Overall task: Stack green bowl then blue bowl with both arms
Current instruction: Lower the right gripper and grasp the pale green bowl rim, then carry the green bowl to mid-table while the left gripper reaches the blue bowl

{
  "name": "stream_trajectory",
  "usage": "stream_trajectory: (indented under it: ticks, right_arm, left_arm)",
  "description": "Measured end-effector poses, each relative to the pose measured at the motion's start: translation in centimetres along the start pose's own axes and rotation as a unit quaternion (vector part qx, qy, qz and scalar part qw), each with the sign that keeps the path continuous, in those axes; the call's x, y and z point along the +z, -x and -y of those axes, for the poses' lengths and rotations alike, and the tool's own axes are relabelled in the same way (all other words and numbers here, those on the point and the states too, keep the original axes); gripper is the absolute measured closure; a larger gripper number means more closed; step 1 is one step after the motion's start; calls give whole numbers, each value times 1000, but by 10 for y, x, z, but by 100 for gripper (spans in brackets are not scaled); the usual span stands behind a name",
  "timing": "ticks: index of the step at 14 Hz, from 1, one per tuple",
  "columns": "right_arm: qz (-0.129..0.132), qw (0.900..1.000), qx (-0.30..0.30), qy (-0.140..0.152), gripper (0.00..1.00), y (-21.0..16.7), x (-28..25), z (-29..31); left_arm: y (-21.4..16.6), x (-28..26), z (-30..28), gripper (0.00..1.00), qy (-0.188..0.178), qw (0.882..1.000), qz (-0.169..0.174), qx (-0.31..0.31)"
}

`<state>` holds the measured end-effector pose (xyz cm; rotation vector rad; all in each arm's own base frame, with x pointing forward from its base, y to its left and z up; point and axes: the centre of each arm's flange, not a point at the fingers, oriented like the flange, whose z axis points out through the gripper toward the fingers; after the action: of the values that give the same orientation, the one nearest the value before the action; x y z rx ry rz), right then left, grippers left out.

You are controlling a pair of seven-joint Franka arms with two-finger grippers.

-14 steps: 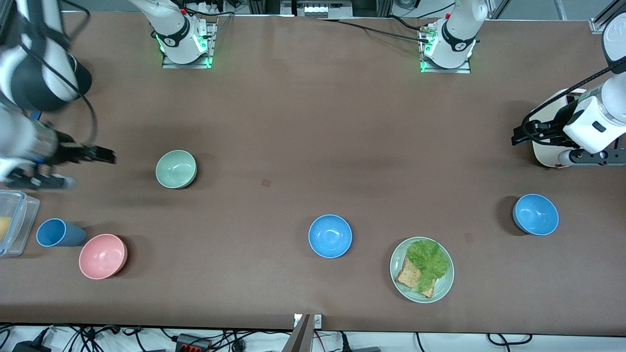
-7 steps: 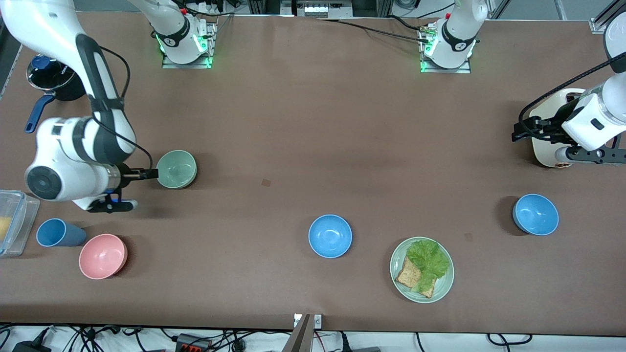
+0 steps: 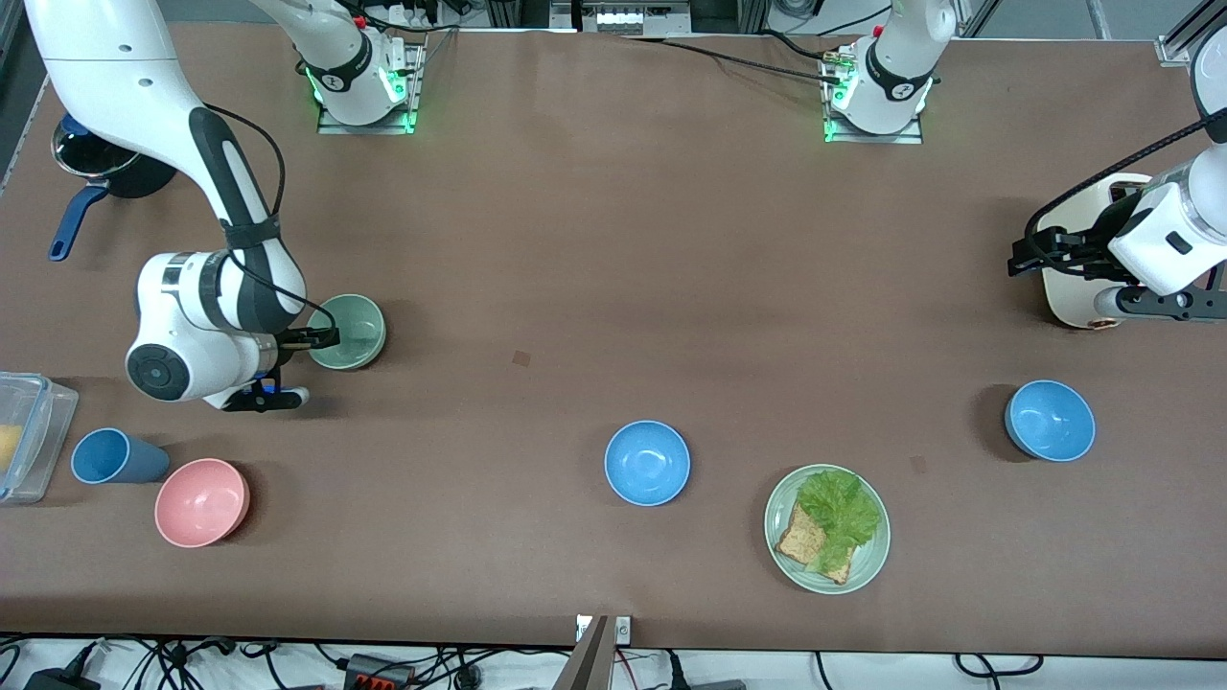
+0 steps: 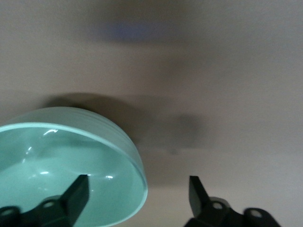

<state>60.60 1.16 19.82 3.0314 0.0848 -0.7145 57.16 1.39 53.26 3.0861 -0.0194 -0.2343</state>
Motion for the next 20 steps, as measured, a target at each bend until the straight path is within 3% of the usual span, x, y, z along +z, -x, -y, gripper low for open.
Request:
stream_trajectory:
  ticks: [1, 7, 12, 16, 20]
  right_arm:
    - [2, 1000, 0, 0, 29, 0, 3, 0]
    - [4, 1000, 4, -17, 93, -2, 6, 7]
    - [-20, 999, -35, -7, 94, -5, -44, 62]
    - [-44, 998, -43, -4, 95, 15, -96, 201]
    - [-37, 999, -19, -26, 95, 41, -65, 320]
  left_arm:
    - [-1, 3, 3, 0, 1, 1000, 4, -3]
    - [-16, 35, 39, 0, 9, 999, 31, -31]
    - [-33, 67, 51, 0, 11, 998, 47, -32]
    - [-62, 100, 100, 0, 19, 997, 34, -62]
    - [-90, 142, 155, 0, 34, 997, 41, -51]
